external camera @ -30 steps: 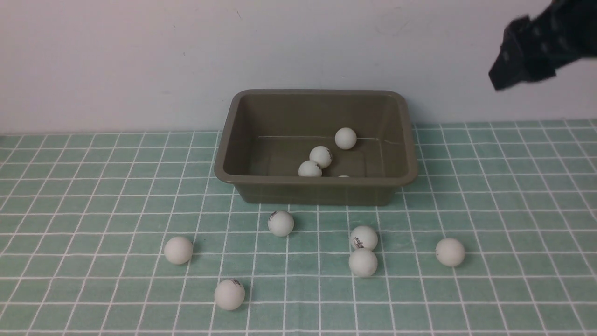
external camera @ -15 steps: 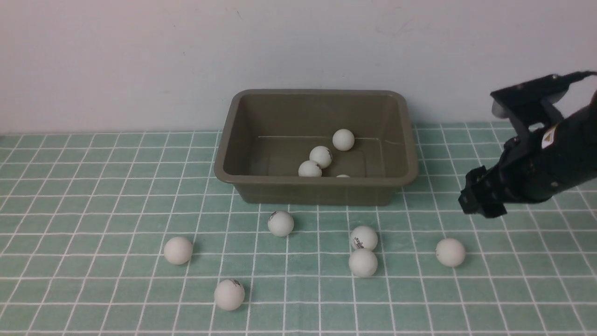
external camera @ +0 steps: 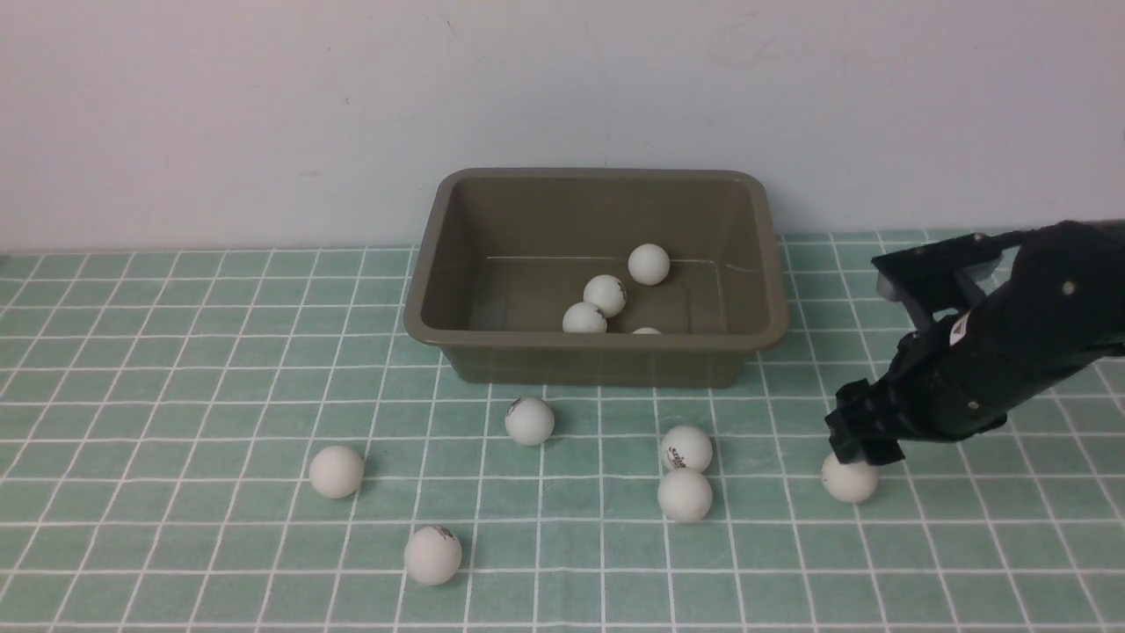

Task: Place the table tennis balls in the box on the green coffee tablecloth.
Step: 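Reach for and grasp a ping pong ball on the table, then release the ping pong ball into the bin and lift the gripper away, then reach for and grasp a ping pong ball on the table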

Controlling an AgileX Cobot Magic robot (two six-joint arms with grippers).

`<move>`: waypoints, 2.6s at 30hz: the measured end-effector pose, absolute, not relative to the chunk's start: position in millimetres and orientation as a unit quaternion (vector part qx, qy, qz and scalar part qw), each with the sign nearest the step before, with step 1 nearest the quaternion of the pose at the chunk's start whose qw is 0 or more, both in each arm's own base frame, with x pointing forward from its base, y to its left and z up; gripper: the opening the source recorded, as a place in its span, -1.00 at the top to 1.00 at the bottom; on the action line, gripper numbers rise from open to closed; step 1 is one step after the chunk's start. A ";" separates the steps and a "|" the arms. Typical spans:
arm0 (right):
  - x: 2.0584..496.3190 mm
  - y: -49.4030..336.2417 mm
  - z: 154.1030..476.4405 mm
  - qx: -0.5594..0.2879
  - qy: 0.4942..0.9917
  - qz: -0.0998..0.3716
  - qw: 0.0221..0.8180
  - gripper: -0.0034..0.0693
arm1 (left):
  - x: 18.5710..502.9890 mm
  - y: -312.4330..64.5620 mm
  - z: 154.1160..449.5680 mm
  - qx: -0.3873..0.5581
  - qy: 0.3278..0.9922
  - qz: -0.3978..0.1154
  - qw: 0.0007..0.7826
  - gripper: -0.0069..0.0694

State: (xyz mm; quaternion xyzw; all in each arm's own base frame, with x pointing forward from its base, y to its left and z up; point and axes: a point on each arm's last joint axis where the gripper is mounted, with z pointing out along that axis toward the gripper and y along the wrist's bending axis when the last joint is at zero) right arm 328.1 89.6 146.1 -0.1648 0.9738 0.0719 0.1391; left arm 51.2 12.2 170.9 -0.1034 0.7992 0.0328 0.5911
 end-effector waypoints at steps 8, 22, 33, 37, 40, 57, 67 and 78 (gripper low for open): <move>337.6 93.6 162.7 -0.172 0.973 0.080 0.130 -0.09 | 51.2 12.2 170.9 -0.103 0.799 0.033 0.591 0.83; 391.0 132.3 304.3 -0.205 0.940 0.132 0.240 -0.09 | 51.2 12.2 170.9 -0.103 0.799 0.033 0.591 0.83; 442.0 168.9 250.4 -0.224 0.934 0.138 0.241 -0.12 | 51.2 12.2 170.9 -0.103 0.799 0.033 0.591 0.83; 450.9 172.5 237.3 -0.231 0.935 0.136 0.233 -0.22 | 51.2 12.2 170.9 -0.103 0.799 0.033 0.591 0.83; 454.8 173.9 234.5 -0.232 0.934 0.136 0.233 -0.38 | 51.2 12.2 170.9 -0.103 0.799 0.033 0.591 0.83; 449.6 172.3 309.8 -0.251 0.924 0.134 0.257 -0.67 | 51.2 12.2 170.9 -0.103 0.799 0.033 0.591 0.83; 413.7 148.1 390.9 -0.208 0.915 0.087 0.335 -0.64 | 51.2 12.2 170.9 -0.103 0.799 0.033 0.591 0.83; 326.2 122.2 456.9 -0.193 0.897 0.117 0.380 -0.53 | 51.2 12.2 170.9 -0.103 0.799 0.033 0.591 0.83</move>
